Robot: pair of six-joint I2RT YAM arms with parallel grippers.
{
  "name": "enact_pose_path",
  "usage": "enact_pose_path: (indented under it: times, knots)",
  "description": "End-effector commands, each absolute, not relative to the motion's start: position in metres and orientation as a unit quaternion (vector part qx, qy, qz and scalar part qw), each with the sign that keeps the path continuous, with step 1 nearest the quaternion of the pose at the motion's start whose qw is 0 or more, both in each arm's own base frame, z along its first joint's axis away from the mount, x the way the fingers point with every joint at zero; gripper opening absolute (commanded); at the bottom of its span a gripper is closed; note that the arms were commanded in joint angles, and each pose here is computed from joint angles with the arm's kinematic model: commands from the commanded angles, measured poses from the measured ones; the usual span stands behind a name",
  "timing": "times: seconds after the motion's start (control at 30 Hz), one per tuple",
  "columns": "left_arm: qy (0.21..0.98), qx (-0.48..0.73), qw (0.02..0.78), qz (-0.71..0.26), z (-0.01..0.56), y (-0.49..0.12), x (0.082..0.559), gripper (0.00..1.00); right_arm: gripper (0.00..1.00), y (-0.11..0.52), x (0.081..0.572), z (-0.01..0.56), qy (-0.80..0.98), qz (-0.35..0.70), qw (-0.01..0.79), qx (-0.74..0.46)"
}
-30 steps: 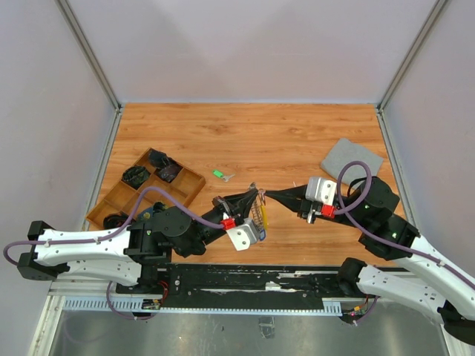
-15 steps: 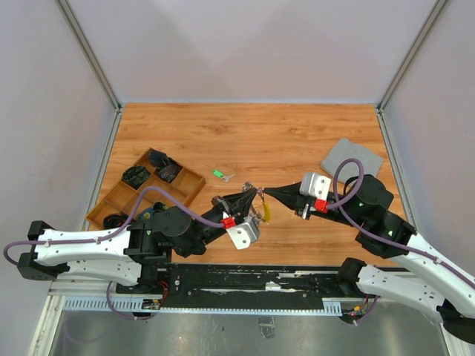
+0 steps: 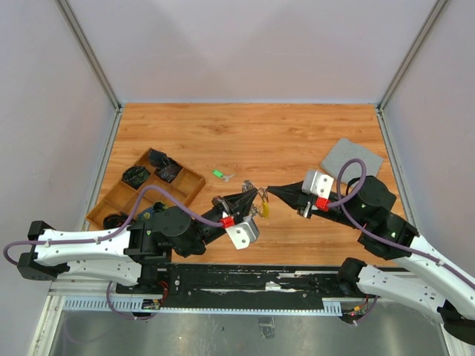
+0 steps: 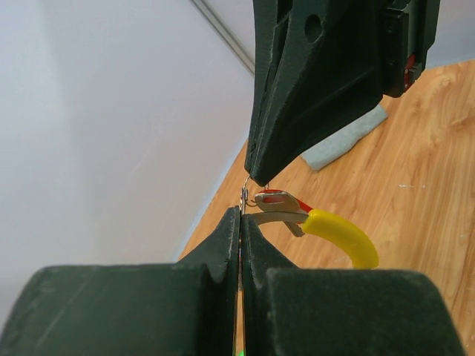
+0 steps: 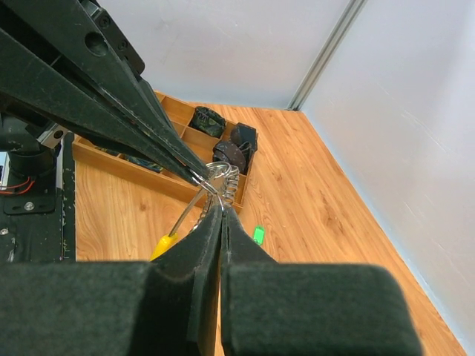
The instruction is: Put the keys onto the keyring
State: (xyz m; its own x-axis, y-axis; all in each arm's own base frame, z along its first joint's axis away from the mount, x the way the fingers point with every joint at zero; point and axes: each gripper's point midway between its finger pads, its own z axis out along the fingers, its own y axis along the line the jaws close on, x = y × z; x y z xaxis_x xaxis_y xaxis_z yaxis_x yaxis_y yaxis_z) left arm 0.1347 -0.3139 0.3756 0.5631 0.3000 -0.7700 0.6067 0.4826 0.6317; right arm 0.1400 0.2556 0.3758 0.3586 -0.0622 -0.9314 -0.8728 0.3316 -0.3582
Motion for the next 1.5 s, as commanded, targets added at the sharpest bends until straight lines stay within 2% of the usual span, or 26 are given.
enact_pose_path:
  times: [0.0,0.4,0.63,0.9,1.27,1.47]
  knots:
    - [0.449,0.460,0.753,-0.142,0.402,-0.312,0.130,0.01,0.01,0.249,0.146,0.380,0.487,0.296,0.671,-0.475]
    - [0.436,0.459,0.752,-0.183,0.419,-0.315,0.119,0.00,0.03,0.251,0.145,0.374,0.501,0.299,0.652,-0.485]
    - [0.436,0.448,0.750,-0.216,0.428,-0.315,0.113,0.00,0.15,0.244,0.136,0.386,0.487,0.306,0.661,-0.481]
    - [0.453,0.395,0.739,-0.304,0.437,-0.307,0.102,0.01,0.30,0.232,0.110,0.403,0.446,0.326,0.663,-0.506]
    - [0.453,0.337,0.688,-0.455,0.437,-0.300,0.071,0.01,0.40,0.229,0.085,0.432,0.419,0.384,0.658,-0.494]
    - [0.447,0.321,0.677,-0.489,0.437,-0.294,0.064,0.01,0.46,0.241,0.071,0.438,0.417,0.437,0.619,-0.502]
